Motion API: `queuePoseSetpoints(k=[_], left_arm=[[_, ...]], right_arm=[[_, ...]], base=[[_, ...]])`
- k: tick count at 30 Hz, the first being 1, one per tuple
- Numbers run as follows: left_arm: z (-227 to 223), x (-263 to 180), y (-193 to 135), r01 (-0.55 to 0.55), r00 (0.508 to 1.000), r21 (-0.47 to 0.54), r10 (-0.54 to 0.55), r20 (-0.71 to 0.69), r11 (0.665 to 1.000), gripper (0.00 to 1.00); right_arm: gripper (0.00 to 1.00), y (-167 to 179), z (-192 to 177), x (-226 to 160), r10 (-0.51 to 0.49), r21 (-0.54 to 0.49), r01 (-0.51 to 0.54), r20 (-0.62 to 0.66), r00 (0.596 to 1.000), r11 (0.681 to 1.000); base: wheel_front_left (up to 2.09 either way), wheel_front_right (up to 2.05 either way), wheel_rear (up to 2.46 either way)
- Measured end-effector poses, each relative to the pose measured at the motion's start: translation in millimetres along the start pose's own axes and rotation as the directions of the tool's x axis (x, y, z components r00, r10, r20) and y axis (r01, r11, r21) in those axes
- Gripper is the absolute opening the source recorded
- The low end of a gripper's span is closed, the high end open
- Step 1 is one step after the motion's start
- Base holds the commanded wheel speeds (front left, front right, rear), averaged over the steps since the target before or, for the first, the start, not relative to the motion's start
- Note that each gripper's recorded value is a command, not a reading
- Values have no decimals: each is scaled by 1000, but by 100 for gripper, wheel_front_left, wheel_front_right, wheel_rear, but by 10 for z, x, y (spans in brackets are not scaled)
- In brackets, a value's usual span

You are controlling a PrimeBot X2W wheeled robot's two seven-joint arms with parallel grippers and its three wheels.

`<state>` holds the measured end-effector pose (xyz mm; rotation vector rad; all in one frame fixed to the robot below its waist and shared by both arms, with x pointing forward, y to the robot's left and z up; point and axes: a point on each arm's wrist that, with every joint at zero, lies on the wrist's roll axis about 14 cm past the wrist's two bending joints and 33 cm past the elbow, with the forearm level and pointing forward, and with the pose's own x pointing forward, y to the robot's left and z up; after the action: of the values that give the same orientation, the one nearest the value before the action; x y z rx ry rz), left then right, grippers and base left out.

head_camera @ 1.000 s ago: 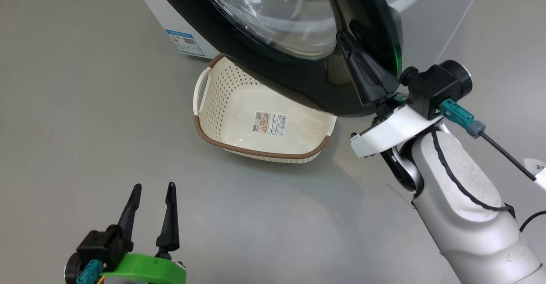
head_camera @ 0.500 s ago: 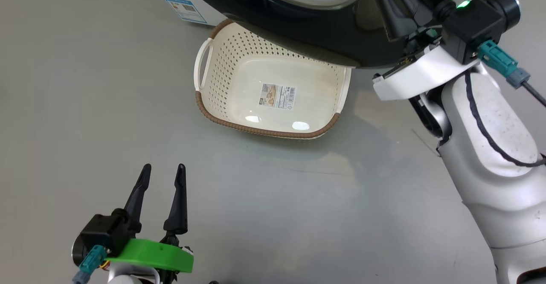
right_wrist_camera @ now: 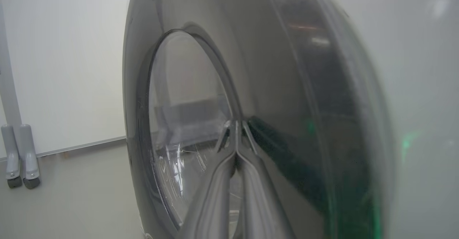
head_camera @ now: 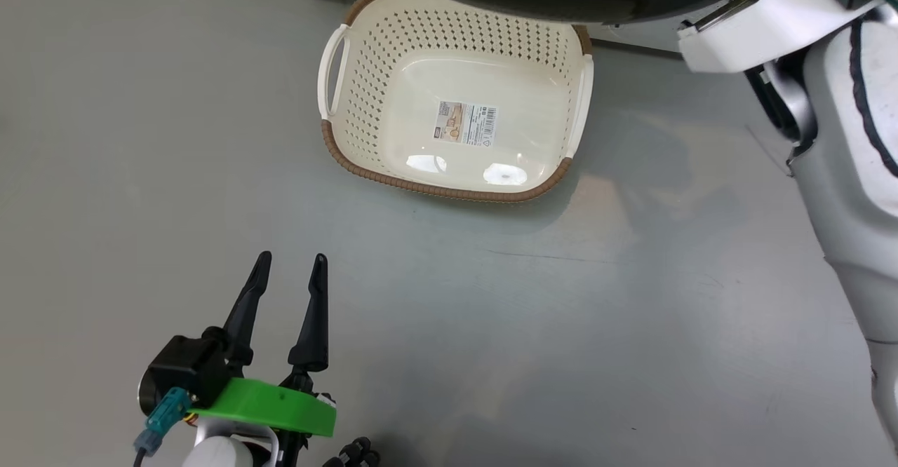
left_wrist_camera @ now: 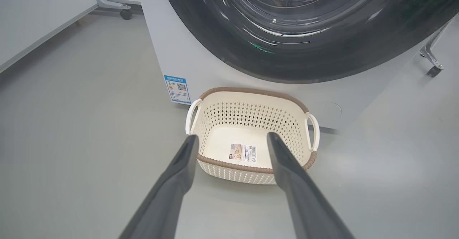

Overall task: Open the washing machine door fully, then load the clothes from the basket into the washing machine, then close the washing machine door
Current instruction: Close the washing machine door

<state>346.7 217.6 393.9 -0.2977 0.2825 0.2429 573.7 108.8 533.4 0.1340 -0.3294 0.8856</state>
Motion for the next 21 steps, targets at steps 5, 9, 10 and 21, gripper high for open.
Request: queuePoseSetpoints(k=[5,9,10,21], left_arm=[[-1,14,3,-5,1000,-5,5,-1,1000,100],[0,-6,28,-14,1000,-4,14,-2,1000,100],[-4,-9,29,-15,1000,-4,15,-3,1000,100],[155,-41,22,-12,999,-68,15,50,998,100]], right_arm=[[0,-159,-65,58,-16,-28,15,-11,1000,999],[0,-294,-37,131,-32,-67,31,-10,999,997],[0,-353,-2,147,-43,-78,43,-3,999,996],[0,-486,262,158,-77,-142,78,14,997,987]], base=[[0,0,0],[0,0,0],[0,0,0],[0,0,0]])
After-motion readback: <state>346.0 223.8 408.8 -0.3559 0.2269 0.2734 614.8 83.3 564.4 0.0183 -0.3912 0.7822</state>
